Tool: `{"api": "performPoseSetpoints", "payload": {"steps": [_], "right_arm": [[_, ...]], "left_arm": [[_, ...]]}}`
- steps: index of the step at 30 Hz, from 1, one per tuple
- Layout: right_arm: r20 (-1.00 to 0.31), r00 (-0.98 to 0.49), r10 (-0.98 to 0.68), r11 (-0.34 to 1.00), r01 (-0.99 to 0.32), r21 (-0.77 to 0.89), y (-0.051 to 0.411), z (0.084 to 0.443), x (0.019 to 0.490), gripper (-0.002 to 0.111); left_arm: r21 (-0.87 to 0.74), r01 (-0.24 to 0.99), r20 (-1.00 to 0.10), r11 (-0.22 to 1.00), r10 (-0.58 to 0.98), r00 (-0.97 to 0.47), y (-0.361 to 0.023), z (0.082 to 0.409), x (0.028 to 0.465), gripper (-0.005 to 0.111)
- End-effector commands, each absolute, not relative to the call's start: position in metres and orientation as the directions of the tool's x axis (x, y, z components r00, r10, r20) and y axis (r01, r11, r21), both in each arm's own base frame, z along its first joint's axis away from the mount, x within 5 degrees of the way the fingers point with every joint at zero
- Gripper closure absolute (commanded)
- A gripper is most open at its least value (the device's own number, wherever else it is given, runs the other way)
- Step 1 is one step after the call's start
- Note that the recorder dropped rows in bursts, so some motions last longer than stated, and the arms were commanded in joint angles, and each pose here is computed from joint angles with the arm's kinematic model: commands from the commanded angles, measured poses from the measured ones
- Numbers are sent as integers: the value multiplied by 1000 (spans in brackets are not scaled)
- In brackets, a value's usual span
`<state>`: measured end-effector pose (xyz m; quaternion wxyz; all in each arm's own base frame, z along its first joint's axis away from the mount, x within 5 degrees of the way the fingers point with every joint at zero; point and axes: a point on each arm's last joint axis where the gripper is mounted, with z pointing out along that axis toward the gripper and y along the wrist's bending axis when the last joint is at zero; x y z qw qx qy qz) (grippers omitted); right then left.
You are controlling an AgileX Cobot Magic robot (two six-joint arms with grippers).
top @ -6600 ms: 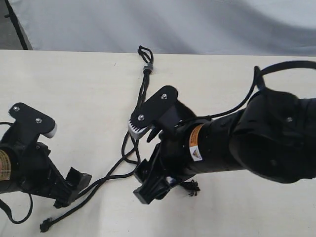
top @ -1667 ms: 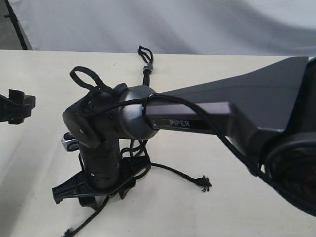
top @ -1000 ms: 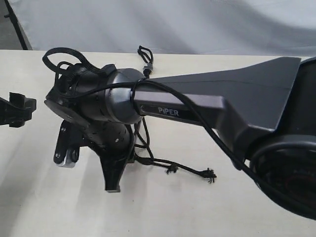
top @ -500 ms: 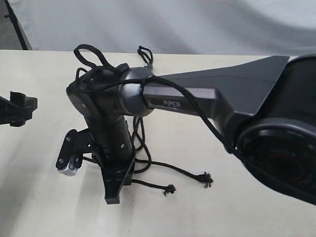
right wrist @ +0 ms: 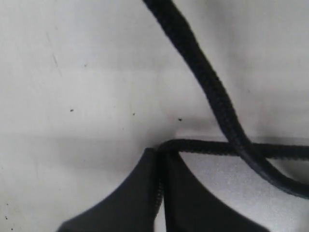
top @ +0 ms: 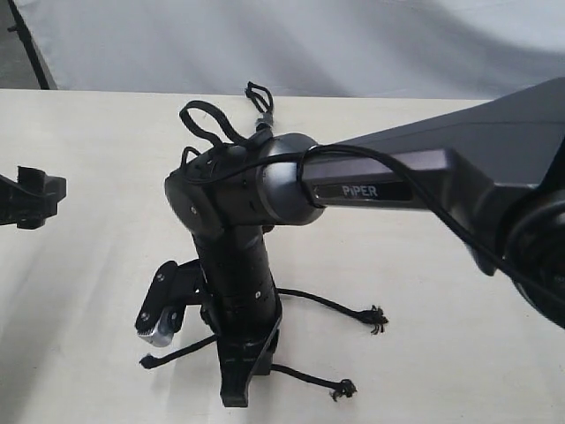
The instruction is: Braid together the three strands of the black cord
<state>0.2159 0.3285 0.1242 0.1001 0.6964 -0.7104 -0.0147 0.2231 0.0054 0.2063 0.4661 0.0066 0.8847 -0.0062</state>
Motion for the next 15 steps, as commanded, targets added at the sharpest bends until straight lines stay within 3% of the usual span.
{"api": "performPoseSetpoints", "payload": {"steps": [1, 6, 9, 15], "right_arm": [[147, -35, -988, 68, -972, 225, 327, 126, 206, 92], [103, -46, -994, 66, -978, 197, 327, 146, 206, 42], [35, -64, -997, 68, -989, 132, 319, 182, 211, 20], [-136, -226, -965, 226, -974, 16, 264, 238, 239, 16]], "left_arm": [[-8, 11, -824, 1000, 0, -566, 6, 206, 221, 26], [-12, 13, -829, 1000, -3, -560, 6, 207, 222, 26], [-9, 25, -822, 1000, 7, -569, 2, 206, 221, 26], [18, 207, -806, 978, 137, -576, -36, 204, 217, 26]]}}
